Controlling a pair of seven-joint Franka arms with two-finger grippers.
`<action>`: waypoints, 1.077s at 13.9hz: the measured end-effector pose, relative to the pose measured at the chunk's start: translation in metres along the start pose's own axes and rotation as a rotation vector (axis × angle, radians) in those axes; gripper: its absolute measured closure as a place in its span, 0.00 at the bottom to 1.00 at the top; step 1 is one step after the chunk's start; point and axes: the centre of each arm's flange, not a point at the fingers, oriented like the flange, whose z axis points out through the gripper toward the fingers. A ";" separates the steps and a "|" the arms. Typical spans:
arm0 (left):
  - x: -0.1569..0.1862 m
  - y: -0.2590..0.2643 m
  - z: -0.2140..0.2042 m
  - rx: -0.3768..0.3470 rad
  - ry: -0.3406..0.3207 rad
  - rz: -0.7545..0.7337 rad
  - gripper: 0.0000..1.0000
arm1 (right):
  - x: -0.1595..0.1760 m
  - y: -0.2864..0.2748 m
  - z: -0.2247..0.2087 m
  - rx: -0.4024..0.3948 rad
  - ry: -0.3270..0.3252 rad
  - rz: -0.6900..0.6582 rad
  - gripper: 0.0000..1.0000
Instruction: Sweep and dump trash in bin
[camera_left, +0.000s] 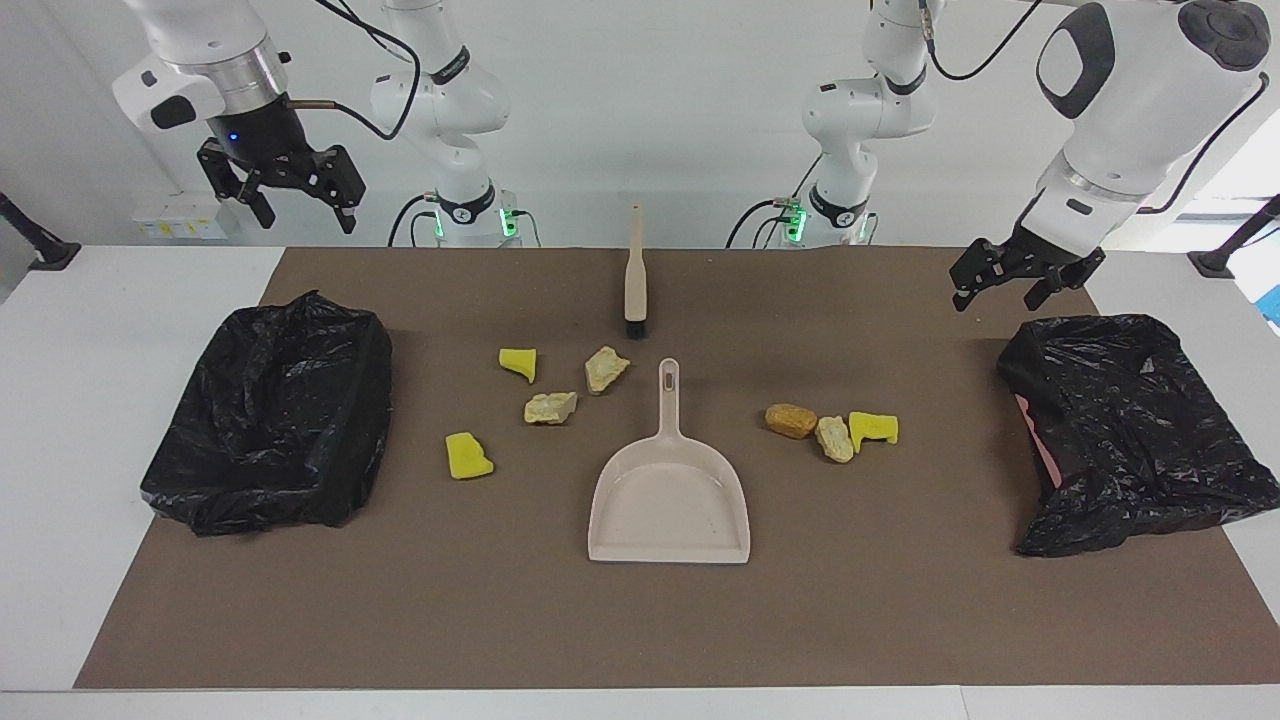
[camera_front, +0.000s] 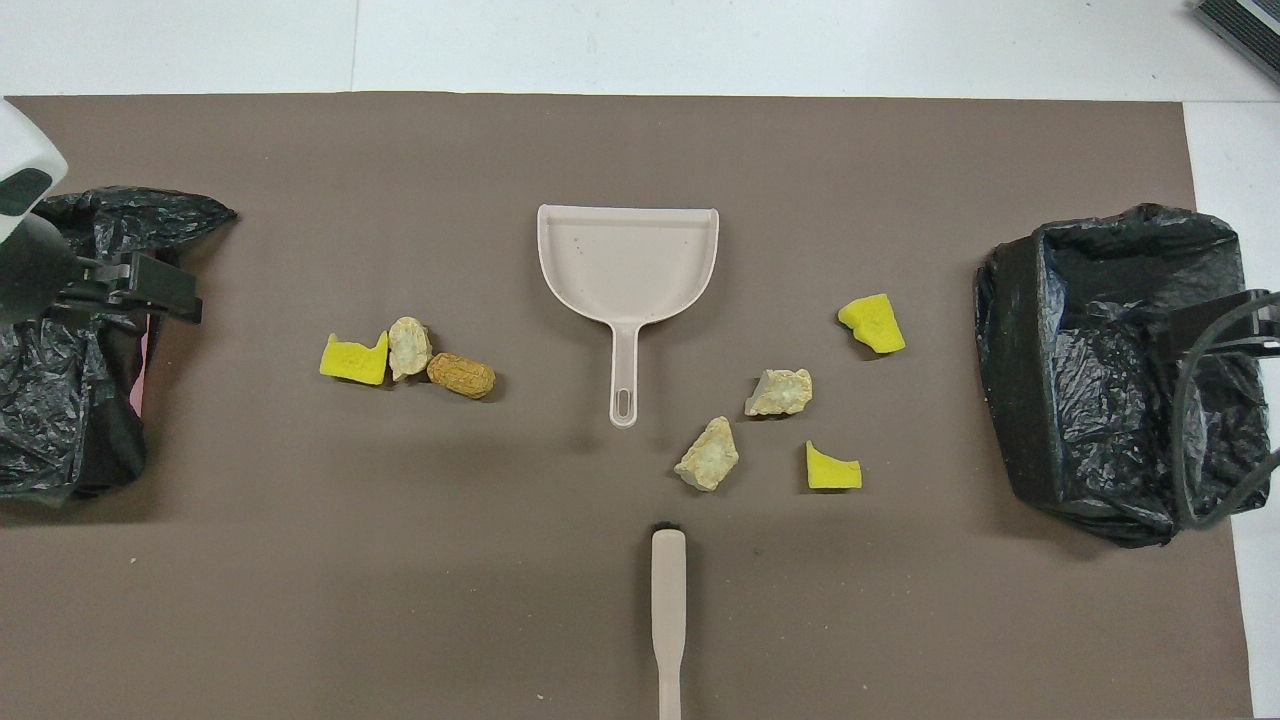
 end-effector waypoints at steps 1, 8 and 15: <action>0.000 0.000 0.000 0.000 -0.001 0.000 0.00 | 0.000 0.000 0.000 0.000 0.000 0.000 0.00; -0.001 -0.004 0.000 0.001 -0.006 -0.006 0.00 | 0.000 -0.001 0.000 0.000 0.000 -0.001 0.00; 0.000 -0.031 -0.001 -0.001 -0.005 -0.051 0.00 | 0.000 -0.006 0.000 0.000 0.004 -0.012 0.00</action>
